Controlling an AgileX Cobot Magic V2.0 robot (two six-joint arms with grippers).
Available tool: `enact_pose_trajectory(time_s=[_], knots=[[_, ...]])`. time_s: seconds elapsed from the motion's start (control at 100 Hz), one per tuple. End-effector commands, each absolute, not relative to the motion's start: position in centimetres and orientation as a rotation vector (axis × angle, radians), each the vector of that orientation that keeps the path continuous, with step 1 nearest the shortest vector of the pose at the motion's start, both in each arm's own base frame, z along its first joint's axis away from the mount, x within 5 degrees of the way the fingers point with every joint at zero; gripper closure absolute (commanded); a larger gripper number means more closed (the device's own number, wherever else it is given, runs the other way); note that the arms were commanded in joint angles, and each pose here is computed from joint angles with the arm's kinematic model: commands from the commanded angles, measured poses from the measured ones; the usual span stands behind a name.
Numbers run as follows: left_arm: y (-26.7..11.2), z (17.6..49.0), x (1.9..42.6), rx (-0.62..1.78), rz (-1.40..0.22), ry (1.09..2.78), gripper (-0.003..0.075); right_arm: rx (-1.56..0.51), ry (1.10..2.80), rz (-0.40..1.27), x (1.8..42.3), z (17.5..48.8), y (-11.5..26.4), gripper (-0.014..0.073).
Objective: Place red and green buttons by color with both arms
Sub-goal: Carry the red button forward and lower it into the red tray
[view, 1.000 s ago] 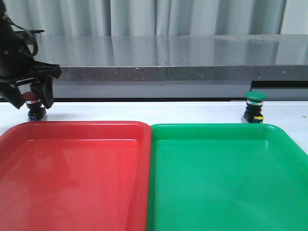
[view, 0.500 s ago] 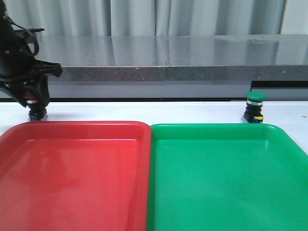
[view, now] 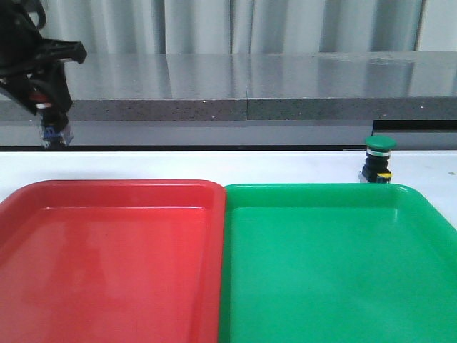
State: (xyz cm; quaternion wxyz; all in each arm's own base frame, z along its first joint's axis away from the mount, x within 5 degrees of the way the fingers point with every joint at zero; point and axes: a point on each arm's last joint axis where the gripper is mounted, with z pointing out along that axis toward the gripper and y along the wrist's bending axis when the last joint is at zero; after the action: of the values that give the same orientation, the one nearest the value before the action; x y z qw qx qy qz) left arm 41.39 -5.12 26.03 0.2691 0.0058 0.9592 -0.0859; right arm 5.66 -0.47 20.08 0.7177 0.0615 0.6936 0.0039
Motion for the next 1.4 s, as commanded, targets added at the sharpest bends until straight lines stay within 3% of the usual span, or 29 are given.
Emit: enact_pose_trajectory(time_s=[0.0,0.41,0.84,1.12,1.23,1.39], knots=[[-5.9,30.6,40.0,0.011,-0.273,2.442,0.0741,0.125,1.42,-0.002,5.3,21.5,-0.5,0.0659],[-9.7,30.3,33.7,0.067,-0.359,2.439,0.0741,0.125,1.42,-0.002,5.3,21.5,-0.5,0.0659],[-10.9,23.4,29.5,0.101,-0.353,2.643,0.0741,0.125,1.42,-0.002,5.3,21.5,-0.5,0.0659],[-10.7,22.3,28.6,0.134,-0.332,2.7,0.0735,0.125,1.42,-0.002,5.3,21.5,-0.5,0.0659],[-10.7,22.2,28.6,0.173,-0.323,2.702,0.0664,0.125,1.42,-0.002,5.3,21.5,-0.5,0.0659],[-10.7,22.2,28.5,0.162,-0.335,2.713,0.0445,0.125,1.42,-0.002,5.3,21.5,-0.5,0.0659]])
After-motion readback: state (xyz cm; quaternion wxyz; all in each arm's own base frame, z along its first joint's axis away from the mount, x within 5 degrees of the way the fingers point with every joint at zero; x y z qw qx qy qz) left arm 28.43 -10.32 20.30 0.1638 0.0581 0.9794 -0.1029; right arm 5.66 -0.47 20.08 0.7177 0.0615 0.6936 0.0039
